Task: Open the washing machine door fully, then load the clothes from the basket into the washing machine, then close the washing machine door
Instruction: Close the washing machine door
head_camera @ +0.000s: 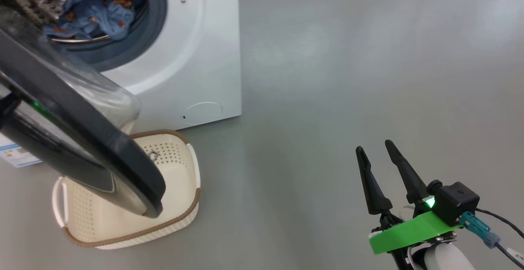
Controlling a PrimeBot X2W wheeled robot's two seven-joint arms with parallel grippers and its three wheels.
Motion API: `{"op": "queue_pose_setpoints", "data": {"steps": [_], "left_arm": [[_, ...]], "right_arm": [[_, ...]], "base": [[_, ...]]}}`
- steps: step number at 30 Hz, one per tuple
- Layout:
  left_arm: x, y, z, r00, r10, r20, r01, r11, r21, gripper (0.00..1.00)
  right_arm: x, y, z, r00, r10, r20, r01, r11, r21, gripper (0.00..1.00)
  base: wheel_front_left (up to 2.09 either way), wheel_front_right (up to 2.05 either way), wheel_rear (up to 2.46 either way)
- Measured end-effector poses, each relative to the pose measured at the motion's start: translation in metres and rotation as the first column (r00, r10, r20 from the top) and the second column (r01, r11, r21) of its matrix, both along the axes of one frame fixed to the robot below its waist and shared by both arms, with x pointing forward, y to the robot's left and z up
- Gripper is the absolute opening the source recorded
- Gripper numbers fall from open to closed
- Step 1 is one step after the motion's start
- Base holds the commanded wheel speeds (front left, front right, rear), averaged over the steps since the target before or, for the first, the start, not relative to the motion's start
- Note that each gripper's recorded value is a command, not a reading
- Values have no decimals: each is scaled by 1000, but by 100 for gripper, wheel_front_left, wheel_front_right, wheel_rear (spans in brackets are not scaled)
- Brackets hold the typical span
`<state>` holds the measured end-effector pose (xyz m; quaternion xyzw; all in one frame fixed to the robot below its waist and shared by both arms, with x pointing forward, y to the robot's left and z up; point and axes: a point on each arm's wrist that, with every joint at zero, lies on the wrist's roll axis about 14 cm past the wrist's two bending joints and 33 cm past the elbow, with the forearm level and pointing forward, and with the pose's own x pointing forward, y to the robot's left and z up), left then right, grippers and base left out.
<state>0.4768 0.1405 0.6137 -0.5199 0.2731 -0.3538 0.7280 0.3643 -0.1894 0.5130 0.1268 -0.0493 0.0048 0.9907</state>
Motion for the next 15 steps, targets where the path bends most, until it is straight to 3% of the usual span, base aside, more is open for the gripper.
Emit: {"op": "queue_pose_setpoints", "data": {"steps": [15], "left_arm": [[-1,-10,2,1000,-14,22,14,1000,-11,0]], "right_arm": [[-2,-6,2,1000,-20,6,20,1000,2,100]], "base": [[0,0,0]]}}
